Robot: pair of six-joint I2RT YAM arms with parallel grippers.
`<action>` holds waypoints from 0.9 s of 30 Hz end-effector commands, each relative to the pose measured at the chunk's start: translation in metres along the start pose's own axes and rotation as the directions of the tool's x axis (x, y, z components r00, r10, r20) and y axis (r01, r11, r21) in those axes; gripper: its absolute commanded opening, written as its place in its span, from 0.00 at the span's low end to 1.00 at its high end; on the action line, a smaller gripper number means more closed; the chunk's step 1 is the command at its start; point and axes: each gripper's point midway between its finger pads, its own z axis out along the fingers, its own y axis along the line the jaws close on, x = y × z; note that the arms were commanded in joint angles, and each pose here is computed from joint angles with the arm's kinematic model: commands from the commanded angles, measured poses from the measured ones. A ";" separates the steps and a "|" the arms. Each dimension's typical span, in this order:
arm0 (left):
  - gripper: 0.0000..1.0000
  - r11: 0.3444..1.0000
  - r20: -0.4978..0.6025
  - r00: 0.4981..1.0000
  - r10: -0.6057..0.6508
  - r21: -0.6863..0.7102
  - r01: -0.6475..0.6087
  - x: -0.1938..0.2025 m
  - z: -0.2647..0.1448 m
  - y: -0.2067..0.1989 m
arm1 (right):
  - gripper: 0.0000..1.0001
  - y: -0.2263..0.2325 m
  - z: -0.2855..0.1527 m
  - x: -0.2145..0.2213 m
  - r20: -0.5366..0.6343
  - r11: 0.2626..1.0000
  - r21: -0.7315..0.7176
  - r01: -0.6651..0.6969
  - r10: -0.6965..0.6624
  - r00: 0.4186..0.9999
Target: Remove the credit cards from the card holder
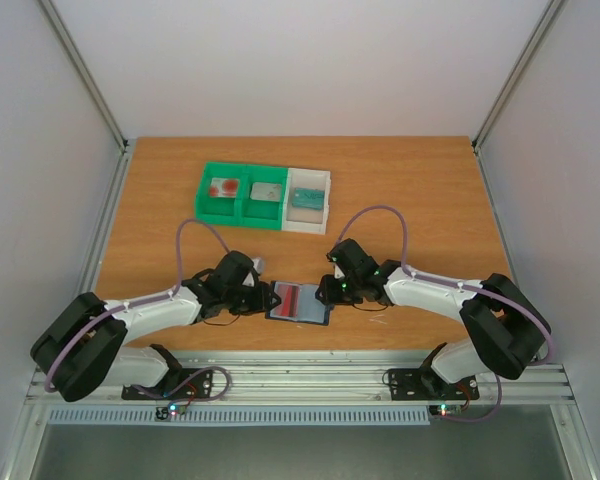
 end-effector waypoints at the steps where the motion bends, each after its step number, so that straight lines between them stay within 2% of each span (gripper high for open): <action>1: 0.33 1.000 0.009 1.000 -0.010 0.008 0.010 0.000 0.005 0.003 | 0.31 0.000 0.001 -0.001 0.018 1.000 0.007 0.021 -0.021 1.000; 7: 0.32 1.000 -0.001 1.000 -0.015 -0.003 0.015 0.000 0.008 0.006 | 0.31 0.000 0.002 -0.002 0.020 1.000 0.007 0.021 -0.021 1.000; 12: 0.10 0.999 0.009 1.000 -0.009 0.034 0.009 -0.001 0.008 -0.001 | 0.31 -0.002 0.004 -0.002 0.020 1.000 0.012 0.020 -0.020 1.000; 15: 0.01 0.998 0.012 1.000 -0.007 0.055 0.007 -0.002 0.005 -0.007 | 0.31 -0.001 0.004 -0.003 0.024 1.000 0.011 0.021 -0.021 0.999; 27: 0.00 0.972 0.015 1.000 0.014 0.236 -0.018 -0.005 -0.007 -0.053 | 0.31 0.002 0.004 -0.008 0.041 1.000 0.000 0.021 -0.021 0.999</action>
